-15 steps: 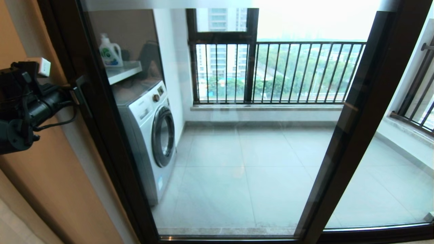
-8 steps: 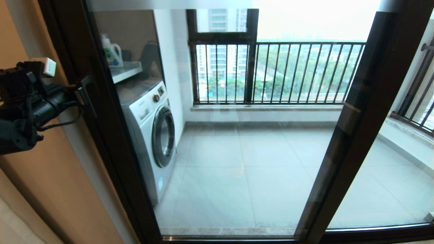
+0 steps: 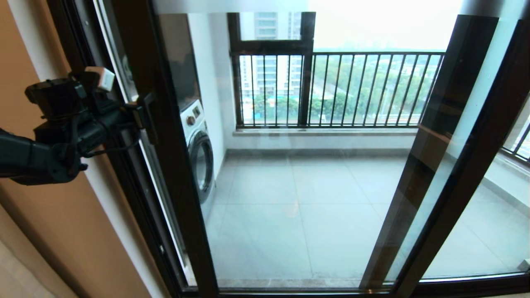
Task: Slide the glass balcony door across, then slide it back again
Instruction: Open the slid door
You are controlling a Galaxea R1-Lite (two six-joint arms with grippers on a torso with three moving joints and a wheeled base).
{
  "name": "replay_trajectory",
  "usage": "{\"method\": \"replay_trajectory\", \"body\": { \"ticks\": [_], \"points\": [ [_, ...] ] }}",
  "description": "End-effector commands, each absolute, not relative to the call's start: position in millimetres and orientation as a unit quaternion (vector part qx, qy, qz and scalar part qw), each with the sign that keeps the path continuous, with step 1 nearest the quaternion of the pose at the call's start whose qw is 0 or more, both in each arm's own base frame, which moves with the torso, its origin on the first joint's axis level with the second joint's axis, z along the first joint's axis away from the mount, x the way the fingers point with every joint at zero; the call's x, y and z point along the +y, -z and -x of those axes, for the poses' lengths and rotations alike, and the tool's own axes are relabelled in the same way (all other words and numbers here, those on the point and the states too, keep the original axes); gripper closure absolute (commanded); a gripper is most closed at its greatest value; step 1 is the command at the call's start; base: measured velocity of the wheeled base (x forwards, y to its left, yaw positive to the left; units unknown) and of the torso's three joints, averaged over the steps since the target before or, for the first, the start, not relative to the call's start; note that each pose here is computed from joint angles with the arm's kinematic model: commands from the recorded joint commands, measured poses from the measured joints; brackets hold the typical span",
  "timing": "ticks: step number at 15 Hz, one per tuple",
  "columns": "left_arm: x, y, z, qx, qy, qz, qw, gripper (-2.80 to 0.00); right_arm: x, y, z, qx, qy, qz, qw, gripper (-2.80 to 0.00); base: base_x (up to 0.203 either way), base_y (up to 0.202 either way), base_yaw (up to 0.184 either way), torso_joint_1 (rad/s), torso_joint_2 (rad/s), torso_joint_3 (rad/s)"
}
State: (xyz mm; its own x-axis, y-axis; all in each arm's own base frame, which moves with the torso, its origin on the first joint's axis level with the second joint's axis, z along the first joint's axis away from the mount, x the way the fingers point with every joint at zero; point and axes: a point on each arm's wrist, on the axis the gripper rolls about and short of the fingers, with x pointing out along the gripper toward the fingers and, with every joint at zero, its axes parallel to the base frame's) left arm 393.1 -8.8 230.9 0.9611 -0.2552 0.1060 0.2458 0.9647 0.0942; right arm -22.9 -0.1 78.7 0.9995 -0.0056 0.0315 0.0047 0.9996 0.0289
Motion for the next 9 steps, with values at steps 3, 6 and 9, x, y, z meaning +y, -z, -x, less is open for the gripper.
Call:
{"method": "replay_trajectory", "body": {
  "ticks": [3,6,9],
  "points": [
    [-35,-228,-394,-0.057,0.141,-0.036,0.988,0.0,0,-75,22,-0.011,0.003,-0.015,1.0,0.0,0.0,0.0,0.0,0.0,0.0,0.0],
    [-59,-225,-393,-0.054,0.157,-0.034,0.986,0.0,0,-75,22,-0.011,0.003,-0.015,1.0,0.0,0.0,0.0,0.0,0.0,0.0,0.0],
    [-77,-225,-391,-0.056,0.167,-0.032,0.984,0.0,0,-75,22,-0.011,0.003,-0.015,1.0,0.0,0.0,0.0,0.0,0.0,0.0,0.0]
  ]
}}
